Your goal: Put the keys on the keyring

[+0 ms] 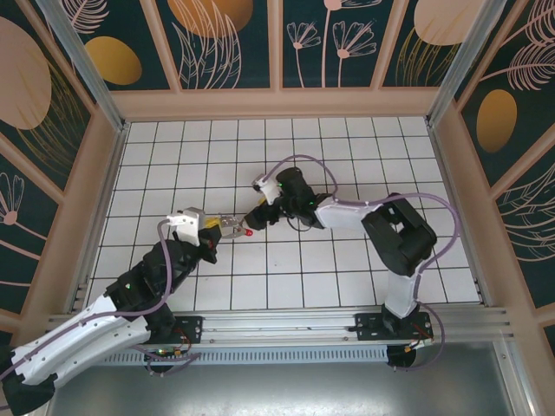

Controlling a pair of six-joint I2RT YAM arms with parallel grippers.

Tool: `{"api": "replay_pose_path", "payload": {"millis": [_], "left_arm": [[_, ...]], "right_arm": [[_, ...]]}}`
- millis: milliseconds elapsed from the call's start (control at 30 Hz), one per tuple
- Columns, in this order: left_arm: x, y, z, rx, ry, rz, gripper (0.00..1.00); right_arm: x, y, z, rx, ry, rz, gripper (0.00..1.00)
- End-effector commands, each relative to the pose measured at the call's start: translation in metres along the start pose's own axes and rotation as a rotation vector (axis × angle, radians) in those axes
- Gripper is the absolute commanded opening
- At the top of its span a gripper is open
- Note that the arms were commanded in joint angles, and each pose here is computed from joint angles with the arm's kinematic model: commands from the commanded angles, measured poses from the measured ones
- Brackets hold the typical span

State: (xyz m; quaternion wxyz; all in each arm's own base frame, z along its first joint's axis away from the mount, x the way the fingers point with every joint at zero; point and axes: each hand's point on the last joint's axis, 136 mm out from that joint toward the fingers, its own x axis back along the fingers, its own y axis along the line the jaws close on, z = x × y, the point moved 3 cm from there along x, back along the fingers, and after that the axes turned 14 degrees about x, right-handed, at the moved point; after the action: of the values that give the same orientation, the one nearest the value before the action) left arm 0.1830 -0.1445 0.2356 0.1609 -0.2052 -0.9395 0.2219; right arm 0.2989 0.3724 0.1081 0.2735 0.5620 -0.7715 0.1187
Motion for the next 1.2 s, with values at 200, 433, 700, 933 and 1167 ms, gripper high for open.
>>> {"api": "replay_pose_path", "payload": {"millis": [200, 433, 700, 933, 1167], "left_arm": [[0.012, 0.025, -0.009, 0.106, -0.116, -0.097, 0.0], [0.021, 0.025, -0.024, 0.111, -0.167, -0.099, 0.0], [0.037, 0.022, -0.048, 0.111, -0.21, -0.107, 0.0], [0.038, 0.009, -0.064, -0.048, -0.191, -0.113, 0.0], [0.023, -0.013, -0.058, -0.119, -0.143, -0.021, 0.0]], "right_arm": [[-0.056, 0.003, 0.01, 0.021, 0.217, 0.088, 0.79], [-0.069, 0.01, 0.025, 0.066, 0.349, 0.104, 0.69], [-0.073, 0.006, 0.043, 0.051, 0.431, 0.12, 0.56], [-0.065, -0.005, 0.058, 0.002, 0.477, 0.208, 0.46], [-0.041, -0.004, 0.074, -0.105, 0.498, 0.273, 0.41]]}}
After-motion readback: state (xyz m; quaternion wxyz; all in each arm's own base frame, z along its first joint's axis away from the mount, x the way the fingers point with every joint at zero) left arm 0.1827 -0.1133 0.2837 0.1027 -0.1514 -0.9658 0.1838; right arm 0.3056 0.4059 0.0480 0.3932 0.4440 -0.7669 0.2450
